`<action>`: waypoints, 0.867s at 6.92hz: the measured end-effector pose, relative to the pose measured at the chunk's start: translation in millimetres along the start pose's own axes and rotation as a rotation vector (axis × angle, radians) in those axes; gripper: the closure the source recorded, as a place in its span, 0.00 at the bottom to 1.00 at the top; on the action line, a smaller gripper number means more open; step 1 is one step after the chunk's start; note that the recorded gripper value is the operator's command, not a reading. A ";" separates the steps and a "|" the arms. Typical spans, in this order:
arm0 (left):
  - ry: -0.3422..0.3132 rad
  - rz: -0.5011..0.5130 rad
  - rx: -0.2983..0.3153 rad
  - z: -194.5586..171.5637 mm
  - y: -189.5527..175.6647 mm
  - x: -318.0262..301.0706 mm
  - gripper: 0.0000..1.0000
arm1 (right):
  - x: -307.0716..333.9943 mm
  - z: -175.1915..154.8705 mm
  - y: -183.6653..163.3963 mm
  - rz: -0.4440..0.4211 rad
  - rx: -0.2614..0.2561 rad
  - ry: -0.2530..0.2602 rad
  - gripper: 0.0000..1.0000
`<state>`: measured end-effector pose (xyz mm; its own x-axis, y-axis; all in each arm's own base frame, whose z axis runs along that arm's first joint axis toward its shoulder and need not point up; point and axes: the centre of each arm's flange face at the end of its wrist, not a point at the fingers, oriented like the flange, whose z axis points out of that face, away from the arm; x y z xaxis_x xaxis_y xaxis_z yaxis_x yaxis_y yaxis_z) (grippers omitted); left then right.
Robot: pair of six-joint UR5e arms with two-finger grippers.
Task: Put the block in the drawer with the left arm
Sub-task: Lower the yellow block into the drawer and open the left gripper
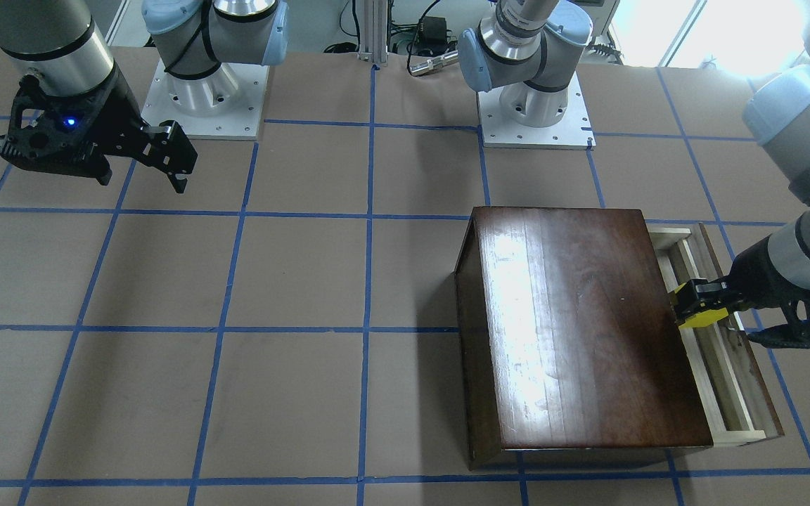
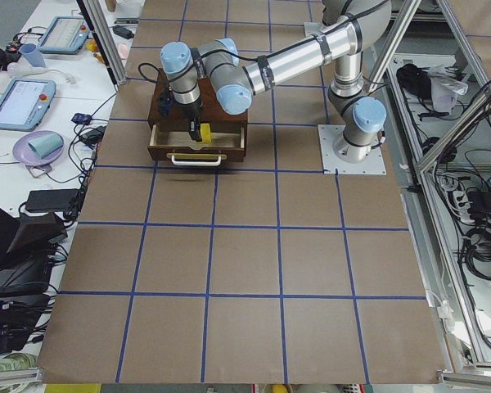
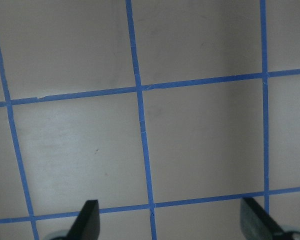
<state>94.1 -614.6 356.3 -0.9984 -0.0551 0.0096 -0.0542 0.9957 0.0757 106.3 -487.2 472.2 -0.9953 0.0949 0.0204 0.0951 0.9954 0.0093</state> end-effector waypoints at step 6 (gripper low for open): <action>-0.008 -0.001 0.018 -11.4 3.8 -2.5 0.00 | 0.0 0.0 0.0 0.000 0.000 0.000 0.00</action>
<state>96.6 -611.5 368.0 -0.9985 -0.0555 0.0011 -0.0554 0.9968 0.0580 106.3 -487.2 472.2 -0.9953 0.0949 0.0204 0.0951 0.9954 0.0092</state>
